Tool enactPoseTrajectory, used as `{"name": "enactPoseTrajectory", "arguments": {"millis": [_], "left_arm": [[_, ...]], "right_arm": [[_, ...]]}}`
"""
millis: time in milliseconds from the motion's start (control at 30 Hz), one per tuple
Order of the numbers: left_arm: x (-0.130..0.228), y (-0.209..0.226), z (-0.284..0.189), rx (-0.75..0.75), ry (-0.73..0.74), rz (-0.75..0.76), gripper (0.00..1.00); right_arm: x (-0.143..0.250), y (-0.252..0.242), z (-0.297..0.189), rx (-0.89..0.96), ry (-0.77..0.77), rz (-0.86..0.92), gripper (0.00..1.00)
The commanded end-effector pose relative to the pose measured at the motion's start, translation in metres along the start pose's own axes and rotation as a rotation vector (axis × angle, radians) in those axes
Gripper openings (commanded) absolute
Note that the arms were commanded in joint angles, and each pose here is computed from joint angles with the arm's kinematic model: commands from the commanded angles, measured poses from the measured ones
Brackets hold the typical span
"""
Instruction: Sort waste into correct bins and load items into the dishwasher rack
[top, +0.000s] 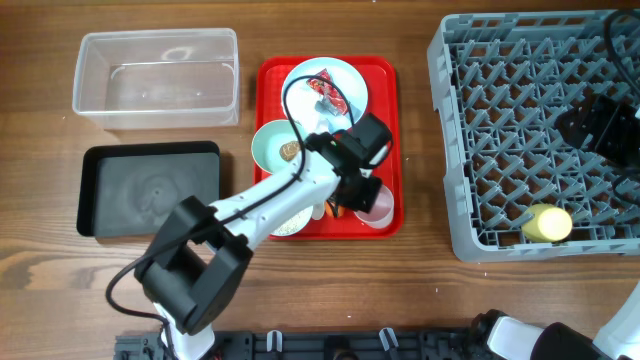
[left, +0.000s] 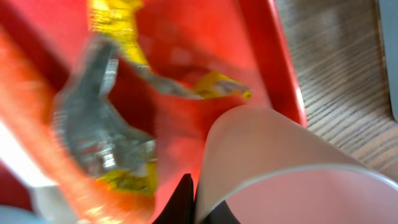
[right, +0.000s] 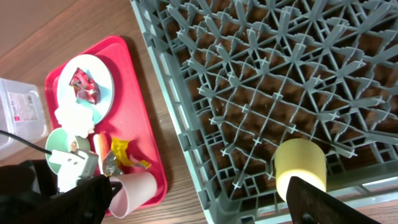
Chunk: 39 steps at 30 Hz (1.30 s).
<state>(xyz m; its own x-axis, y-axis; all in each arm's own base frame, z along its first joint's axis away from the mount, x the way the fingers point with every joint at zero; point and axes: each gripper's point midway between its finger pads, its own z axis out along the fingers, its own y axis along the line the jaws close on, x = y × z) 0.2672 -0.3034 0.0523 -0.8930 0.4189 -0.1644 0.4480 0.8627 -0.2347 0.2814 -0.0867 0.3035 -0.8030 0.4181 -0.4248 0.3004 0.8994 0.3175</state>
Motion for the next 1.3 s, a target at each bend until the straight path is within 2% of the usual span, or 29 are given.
{"name": "enactPoseTrajectory", "arguments": {"millis": [0,33,167,300,367,500,633,800,933,1167,1267], "left_arm": [[-0.045,0.003,-0.080,0.126,-0.159,-0.093,0.04],[-0.051,0.003,-0.095,0.190,-0.177,-0.104,0.04],[-0.074,0.005,-0.199,0.825,-0.309,-0.025,0.04],[-0.075,0.027,-0.253,1.085,-0.416,0.050,0.04],[-0.076,0.030,-0.254,1.081,-0.421,0.044,0.04],[-0.075,0.026,-0.253,1.084,-0.415,0.053,0.04],[-0.075,0.027,-0.253,1.083,-0.417,0.053,0.04],[-0.080,0.027,-0.256,1.075,-0.451,0.091,0.04],[-0.082,0.041,-0.259,1.063,-0.475,0.065,0.04],[-0.085,0.058,-0.263,1.047,-0.503,0.035,0.04],[-0.084,0.058,-0.263,1.047,-0.502,0.035,0.04]], "right_arm": [[-0.001,0.020,-0.001,-0.109,-0.001,-0.032,0.92],[-0.001,0.028,-0.001,-0.157,-0.003,-0.055,0.92],[0.012,0.111,-0.010,-0.595,-0.026,-0.350,0.98],[0.026,0.173,0.001,-0.858,0.010,-0.497,1.00],[0.033,0.200,0.006,-0.957,0.026,-0.556,1.00],[0.049,0.267,0.045,-1.073,0.152,-0.566,1.00],[0.063,0.300,0.058,-1.127,0.189,-0.607,1.00],[0.079,0.311,0.062,-1.138,0.232,-0.624,0.99],[0.081,0.311,0.062,-1.137,0.242,-0.620,0.97],[0.094,0.323,0.058,-1.163,0.252,-0.663,0.91],[0.101,0.335,0.055,-1.184,0.238,-0.707,0.84]]}}
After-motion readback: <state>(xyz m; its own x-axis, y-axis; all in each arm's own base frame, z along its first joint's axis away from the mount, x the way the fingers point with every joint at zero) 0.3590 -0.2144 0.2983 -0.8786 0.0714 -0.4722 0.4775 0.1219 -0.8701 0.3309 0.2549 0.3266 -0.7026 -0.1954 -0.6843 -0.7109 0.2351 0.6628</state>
